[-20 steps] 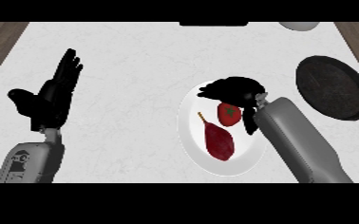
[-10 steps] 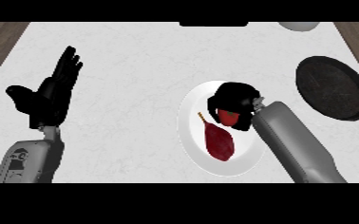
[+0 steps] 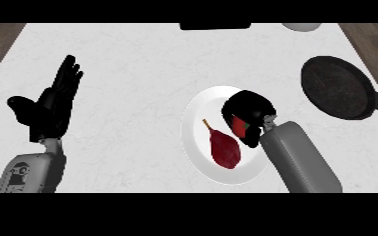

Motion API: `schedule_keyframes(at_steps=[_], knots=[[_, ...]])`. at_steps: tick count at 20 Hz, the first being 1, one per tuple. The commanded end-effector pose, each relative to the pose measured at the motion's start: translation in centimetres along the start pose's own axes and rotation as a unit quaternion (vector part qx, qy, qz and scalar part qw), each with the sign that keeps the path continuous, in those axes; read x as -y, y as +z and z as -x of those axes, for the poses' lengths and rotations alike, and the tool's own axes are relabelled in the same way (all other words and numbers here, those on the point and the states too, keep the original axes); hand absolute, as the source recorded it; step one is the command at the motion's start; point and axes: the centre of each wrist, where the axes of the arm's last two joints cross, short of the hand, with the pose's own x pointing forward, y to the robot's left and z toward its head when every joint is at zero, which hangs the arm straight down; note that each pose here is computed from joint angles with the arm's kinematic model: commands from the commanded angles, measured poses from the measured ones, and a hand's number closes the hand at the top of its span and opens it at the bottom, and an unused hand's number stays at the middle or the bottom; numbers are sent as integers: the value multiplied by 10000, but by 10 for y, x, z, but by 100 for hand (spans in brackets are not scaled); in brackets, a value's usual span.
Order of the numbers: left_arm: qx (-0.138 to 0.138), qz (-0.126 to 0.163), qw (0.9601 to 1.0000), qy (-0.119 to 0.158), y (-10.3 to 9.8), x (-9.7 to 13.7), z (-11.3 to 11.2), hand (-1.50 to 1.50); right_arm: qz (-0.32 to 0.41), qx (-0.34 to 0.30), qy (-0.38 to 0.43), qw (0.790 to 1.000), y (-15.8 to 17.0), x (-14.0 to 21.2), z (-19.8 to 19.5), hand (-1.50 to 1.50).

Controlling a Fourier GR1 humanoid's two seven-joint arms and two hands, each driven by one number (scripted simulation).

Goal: Pick the tomato from the plate and place it in the pan

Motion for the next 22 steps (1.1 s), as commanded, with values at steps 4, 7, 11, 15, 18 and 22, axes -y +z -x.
schedule_keyframes(at_steps=[4, 7, 11, 15, 18, 22], knots=[[-41, -185, 9998, -50, 3, -12, 2, 0, 1751, -2094, -988, 9569, 30, -15, -16, 150], [-78, -30, 10000, 50, 5, -20, 11, 0, 2900, -2185, -776, 9285, 51, 16, -44, 150], [18, 8, 10000, -9, -4, -4, -5, 0, 3729, -2320, -1016, 8926, 93, 29, -73, 150], [13, 117, 9999, 101, -6, -3, -7, 0, 4257, -2712, -1117, 8560, 128, 40, -84, 150], [88, 123, 9999, 57, -3, 7, 5, 0, 4560, -2707, -1454, 8353, 148, 56, -71, 150], [99, 117, 9998, 134, -5, 2, 5, 0, 5070, -2415, -2483, 7892, 163, 56, -34, 150]])
